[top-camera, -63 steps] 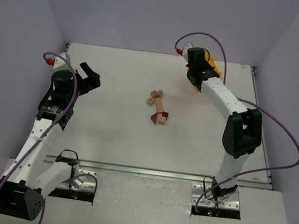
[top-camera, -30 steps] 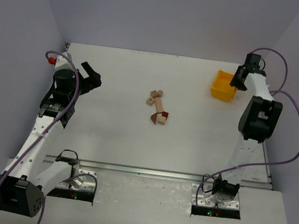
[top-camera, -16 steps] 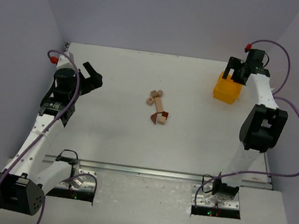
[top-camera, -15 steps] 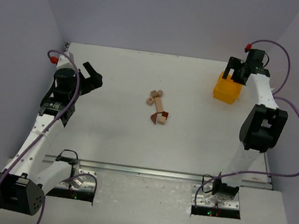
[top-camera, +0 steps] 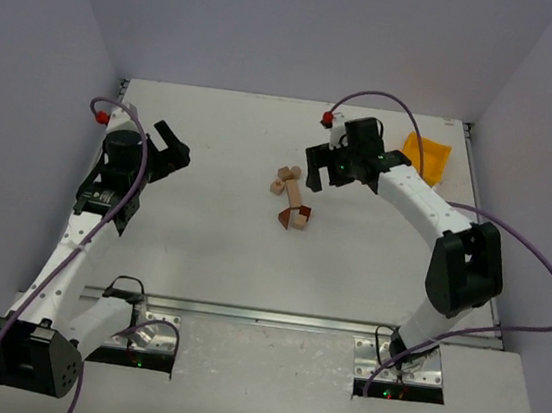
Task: Build the wood block tower
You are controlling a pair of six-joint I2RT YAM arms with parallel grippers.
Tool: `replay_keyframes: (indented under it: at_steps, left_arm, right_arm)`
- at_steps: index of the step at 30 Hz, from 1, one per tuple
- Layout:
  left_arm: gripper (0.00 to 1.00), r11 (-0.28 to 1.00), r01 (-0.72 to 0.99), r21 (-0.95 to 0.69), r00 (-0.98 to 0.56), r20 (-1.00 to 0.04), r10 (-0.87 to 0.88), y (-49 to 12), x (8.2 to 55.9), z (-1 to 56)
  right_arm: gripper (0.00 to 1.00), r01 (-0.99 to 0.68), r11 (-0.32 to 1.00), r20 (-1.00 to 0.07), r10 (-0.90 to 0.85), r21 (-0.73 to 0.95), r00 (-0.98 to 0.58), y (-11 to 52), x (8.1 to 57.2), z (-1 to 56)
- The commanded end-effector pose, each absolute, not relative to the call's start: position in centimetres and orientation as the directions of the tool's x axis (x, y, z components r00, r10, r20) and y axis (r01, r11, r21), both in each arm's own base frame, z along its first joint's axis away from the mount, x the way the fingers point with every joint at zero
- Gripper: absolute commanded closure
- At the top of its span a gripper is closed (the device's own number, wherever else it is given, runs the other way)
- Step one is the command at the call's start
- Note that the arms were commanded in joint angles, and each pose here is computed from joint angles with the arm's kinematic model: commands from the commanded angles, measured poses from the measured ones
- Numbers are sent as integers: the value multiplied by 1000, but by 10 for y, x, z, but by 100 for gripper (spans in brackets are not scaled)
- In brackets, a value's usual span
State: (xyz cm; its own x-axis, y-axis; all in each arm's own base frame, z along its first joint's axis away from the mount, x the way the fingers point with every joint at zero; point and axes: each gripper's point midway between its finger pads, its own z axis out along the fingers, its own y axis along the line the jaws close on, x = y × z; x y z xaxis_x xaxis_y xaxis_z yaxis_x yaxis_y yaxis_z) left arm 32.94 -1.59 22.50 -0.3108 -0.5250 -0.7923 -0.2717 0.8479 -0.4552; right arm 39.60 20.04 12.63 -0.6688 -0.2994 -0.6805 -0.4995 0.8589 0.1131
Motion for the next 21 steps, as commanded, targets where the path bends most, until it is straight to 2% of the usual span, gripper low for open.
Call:
replay_keyframes:
  at_steps: [1, 9, 14, 21]
  left_arm:
    - [0, 843, -260, -471, -308, -787, -535, -17, 333, 221]
    - [0, 847, -243, -473, -313, -788, -530, -20, 332, 221]
    - [0, 847, -225, -482, -305, -791, -531, -22, 331, 224]
    - [0, 847, -225, -482, -317, -785, -531, -23, 333, 220]
  right_arm:
    - [1, -520, 830, -668, -272, 201, -693, 237, 388, 107]
    - [1, -535, 845, -631, -406, 17, -661, 259, 411, 55]
    - [1, -544, 838, -654, -429, -31, -623, 266, 415, 36]
    - [3, -509, 856, -632, -443, -89, -635, 261, 422, 10]
